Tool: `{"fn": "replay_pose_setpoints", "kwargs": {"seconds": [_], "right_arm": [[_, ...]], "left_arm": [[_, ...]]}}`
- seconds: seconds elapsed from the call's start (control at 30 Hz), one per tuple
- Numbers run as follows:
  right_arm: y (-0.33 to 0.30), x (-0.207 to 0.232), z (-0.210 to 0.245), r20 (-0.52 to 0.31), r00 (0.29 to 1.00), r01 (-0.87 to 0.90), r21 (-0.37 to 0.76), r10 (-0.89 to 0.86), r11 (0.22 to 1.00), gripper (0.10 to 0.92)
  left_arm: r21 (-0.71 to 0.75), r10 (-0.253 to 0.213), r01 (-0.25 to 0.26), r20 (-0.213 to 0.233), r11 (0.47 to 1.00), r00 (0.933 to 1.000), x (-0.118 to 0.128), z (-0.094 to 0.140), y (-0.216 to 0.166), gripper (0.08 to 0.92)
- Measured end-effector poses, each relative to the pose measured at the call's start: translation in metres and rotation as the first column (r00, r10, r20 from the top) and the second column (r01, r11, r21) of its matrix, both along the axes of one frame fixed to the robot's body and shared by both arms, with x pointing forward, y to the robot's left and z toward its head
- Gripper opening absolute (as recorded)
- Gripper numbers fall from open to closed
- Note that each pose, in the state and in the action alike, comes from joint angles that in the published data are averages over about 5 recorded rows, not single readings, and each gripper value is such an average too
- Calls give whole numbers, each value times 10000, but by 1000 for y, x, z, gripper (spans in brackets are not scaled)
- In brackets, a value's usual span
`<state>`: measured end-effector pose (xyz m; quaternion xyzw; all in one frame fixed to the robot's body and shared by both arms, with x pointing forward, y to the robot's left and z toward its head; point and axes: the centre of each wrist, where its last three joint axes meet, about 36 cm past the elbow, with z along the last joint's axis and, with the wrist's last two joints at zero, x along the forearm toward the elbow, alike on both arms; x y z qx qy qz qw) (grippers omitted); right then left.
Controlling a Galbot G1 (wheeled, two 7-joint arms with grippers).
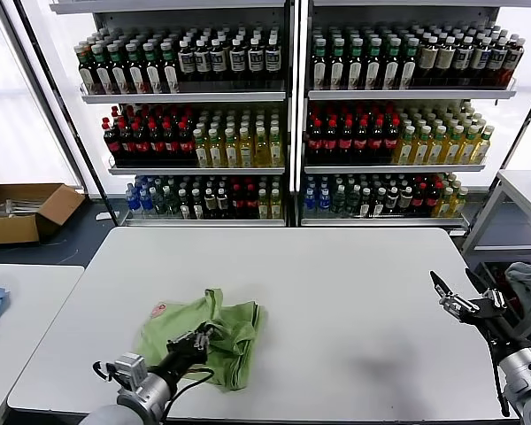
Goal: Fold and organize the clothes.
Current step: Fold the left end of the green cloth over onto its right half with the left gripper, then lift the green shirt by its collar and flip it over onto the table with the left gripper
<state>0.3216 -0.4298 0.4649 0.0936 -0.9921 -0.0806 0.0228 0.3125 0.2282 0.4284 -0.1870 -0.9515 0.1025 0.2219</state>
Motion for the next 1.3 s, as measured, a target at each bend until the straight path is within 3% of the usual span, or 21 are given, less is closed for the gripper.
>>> {"fn": "replay_pose_setpoints", "kwargs": {"seconds": [0.3,0.5,0.67,0.8,1.0,1.3], "right_arm": [[2,-1,1,-5,10000,-20,65,20,10000,823],[-3,-1,1,-17,10000,58,46,-58,10000,823],[-2,-1,0,-12,10000,57,100,-57,9999,823],[1,-1,-2,-41,10000,11,140,-11,9999,823],[4,-1,-4,-73,10000,-33,151,34,9999,823],[4,0,-4,-53,10000,-45,108,45,9999,823]], "left_arm": [[-262,-215,210,-174,9994,9996,-6,-7,-24,467],[-581,-320,317,-48,9978,9995,-14,7,-22,640],[-375,11,2,345,9993,9994,-10,26,2,779],[236,562,-575,547,9981,9969,-1,35,33,818],[1072,1543,-1585,469,9815,9869,13,30,70,823],[1969,2827,-2783,58,9401,9592,32,2,95,823]]}}
